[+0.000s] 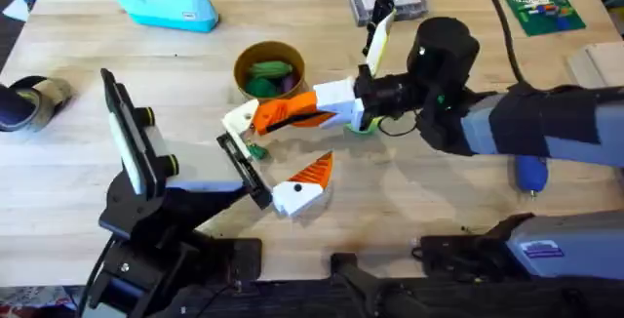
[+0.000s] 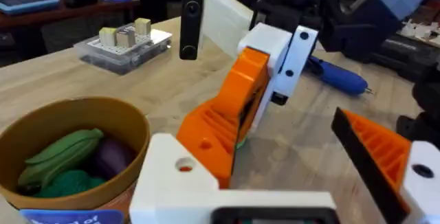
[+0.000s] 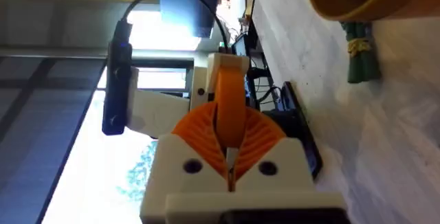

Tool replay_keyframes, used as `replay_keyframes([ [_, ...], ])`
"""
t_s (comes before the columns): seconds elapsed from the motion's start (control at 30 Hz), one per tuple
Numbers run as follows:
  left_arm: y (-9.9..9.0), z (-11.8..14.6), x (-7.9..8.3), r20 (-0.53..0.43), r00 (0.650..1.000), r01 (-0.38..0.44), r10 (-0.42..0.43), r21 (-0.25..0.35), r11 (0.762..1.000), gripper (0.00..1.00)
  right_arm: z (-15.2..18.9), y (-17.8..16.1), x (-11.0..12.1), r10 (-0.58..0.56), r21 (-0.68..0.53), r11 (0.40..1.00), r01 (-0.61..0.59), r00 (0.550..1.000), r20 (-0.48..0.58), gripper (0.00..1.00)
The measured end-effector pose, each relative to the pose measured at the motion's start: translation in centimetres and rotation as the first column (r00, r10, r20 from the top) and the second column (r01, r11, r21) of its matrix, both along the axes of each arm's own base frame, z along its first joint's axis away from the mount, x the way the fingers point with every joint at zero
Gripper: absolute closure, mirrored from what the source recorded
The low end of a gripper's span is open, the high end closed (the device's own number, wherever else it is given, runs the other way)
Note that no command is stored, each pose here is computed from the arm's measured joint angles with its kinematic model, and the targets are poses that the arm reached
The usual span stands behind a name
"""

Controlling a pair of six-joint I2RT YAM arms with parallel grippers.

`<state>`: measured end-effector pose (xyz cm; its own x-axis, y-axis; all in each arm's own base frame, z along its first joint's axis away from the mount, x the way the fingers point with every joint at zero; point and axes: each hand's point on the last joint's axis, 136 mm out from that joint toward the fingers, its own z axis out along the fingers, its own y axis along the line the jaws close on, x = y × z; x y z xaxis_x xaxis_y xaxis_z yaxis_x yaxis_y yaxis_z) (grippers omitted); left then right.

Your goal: Pick up the gripper from the table and insert it into the empty holder that is missing its gripper. Then pick up a screw, insert it into the mounting hole, and use the screwdriver to tighten it. Finally, clean up the table by picking up the vegetable and placing it into the bucket.

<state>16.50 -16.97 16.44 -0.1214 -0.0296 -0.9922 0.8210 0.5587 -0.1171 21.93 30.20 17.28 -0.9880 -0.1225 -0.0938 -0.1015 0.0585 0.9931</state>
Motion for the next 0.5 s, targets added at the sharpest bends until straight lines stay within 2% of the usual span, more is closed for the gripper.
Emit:
replay_keyframes([
  [0.5, 0.53, -0.03, 0.7, -0.006, 0.999, -0.049, 0.049, -0.002, 0.999, 0.007, -0.12, 1.06, 0.71, -0.007, -0.005, 1.0, 0.007, 1.0, -0.008, 0.992],
])
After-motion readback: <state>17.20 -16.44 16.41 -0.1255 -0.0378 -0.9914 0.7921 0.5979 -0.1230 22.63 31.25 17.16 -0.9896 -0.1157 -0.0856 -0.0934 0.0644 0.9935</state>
